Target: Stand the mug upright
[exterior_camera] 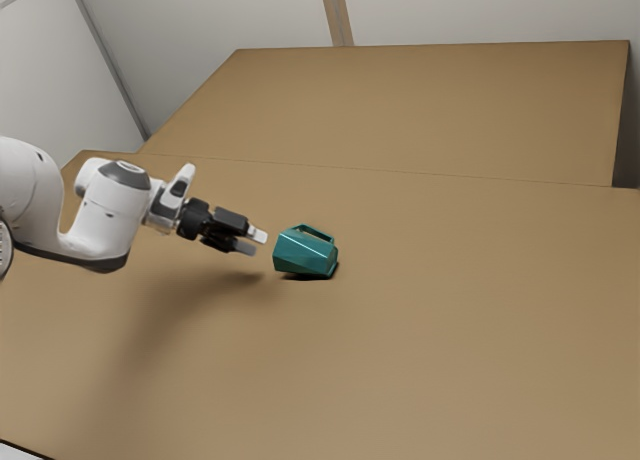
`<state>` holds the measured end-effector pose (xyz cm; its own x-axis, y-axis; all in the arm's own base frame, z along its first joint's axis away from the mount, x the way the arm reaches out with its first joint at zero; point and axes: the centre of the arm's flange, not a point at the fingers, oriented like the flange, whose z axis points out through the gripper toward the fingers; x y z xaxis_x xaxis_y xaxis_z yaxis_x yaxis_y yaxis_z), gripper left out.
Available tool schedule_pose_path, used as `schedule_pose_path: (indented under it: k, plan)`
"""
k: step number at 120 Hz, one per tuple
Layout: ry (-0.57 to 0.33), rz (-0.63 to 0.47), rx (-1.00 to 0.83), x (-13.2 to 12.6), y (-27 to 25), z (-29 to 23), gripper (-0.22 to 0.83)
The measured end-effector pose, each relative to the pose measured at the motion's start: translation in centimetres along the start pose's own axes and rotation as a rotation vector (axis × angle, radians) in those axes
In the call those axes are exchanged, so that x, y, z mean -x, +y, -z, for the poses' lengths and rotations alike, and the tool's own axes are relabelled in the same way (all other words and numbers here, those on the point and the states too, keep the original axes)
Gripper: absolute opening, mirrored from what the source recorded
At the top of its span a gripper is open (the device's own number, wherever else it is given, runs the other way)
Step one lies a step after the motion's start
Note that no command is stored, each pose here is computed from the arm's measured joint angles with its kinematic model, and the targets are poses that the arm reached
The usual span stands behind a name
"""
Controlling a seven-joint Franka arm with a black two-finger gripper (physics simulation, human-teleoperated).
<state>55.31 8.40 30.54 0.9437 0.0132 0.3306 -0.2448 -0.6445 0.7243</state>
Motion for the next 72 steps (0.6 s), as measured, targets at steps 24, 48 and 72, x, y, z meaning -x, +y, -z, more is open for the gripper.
schedule_pose_path:
  k: [24, 48, 72]
  plan:
    - [-0.004, -0.042, 0.013, -0.5, 0.4, -1.3, 0.59]
    - [-0.015, -0.076, 0.019, -1.1, 0.4, -2.5, 0.59]
    - [-0.024, -0.092, 0.025, -1.3, 0.0, -3.6, 0.59]
